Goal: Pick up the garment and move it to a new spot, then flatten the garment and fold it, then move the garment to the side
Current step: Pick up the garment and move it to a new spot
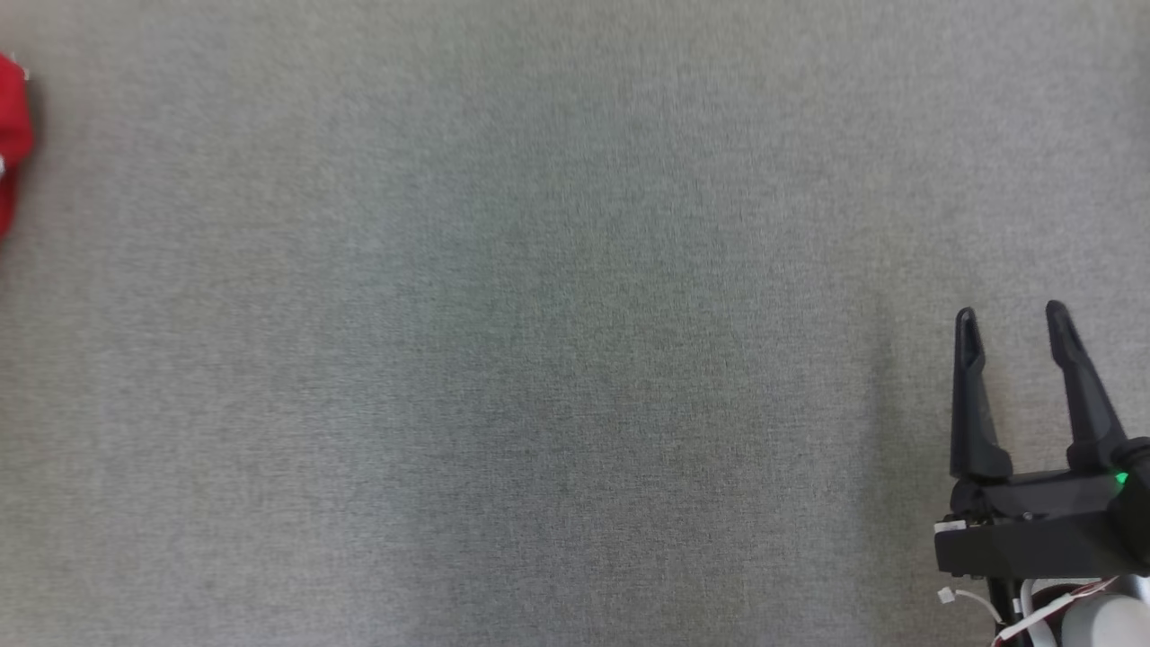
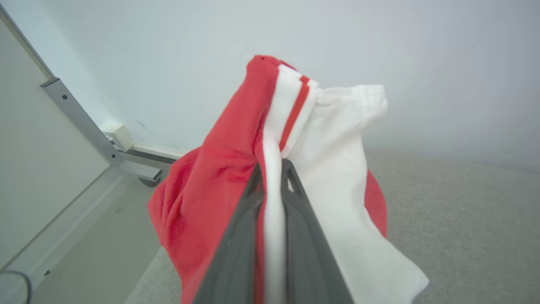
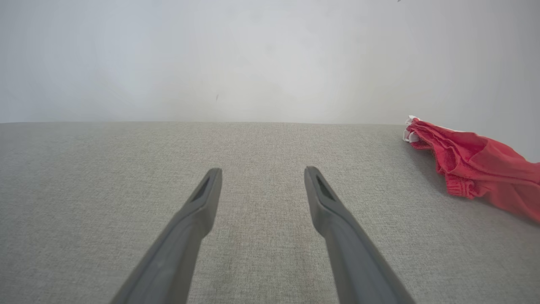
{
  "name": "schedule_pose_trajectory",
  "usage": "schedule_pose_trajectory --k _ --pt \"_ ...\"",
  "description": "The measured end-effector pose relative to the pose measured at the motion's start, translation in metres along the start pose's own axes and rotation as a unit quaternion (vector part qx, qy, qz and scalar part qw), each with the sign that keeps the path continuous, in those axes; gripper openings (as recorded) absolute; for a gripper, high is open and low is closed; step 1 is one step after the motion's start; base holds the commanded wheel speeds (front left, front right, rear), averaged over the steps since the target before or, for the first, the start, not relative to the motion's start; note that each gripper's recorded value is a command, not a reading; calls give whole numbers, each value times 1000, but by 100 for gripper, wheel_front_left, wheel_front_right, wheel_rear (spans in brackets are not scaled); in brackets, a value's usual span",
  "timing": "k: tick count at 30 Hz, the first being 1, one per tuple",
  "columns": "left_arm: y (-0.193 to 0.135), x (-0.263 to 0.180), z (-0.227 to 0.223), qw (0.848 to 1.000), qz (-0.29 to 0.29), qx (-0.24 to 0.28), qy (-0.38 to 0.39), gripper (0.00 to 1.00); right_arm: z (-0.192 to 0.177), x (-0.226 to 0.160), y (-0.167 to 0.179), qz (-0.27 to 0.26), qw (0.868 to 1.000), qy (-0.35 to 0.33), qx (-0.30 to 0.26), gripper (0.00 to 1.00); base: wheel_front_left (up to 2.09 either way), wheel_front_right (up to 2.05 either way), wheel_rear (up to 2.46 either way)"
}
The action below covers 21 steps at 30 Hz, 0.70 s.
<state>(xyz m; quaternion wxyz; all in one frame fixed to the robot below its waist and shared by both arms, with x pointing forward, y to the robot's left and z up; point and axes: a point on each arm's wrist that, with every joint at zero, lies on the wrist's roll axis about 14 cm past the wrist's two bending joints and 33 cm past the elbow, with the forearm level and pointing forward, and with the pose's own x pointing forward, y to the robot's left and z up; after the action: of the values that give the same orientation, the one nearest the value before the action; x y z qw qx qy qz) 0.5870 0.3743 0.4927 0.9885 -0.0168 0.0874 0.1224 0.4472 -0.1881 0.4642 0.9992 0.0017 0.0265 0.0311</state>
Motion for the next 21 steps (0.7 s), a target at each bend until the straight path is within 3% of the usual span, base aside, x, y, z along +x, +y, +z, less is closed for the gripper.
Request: schedule_pose_trajectory --k 5,11,16,21 --pt "-27 -6 77 994 -39 25 -102 0 7 -7 6 5 1000 -10 15 100 0 0 0" --pt "-82 -33 174 970 -109 41 -214 0 17 -20 7 1 999 -27 34 100 0 0 0" --pt "-153 -69 234 940 -194 49 -278 0 23 -35 -1 -14 998 -40 43 100 0 0 0" --pt "-239 -105 251 909 -289 51 -296 0 23 -54 -17 -43 996 -45 64 100 0 0 0"
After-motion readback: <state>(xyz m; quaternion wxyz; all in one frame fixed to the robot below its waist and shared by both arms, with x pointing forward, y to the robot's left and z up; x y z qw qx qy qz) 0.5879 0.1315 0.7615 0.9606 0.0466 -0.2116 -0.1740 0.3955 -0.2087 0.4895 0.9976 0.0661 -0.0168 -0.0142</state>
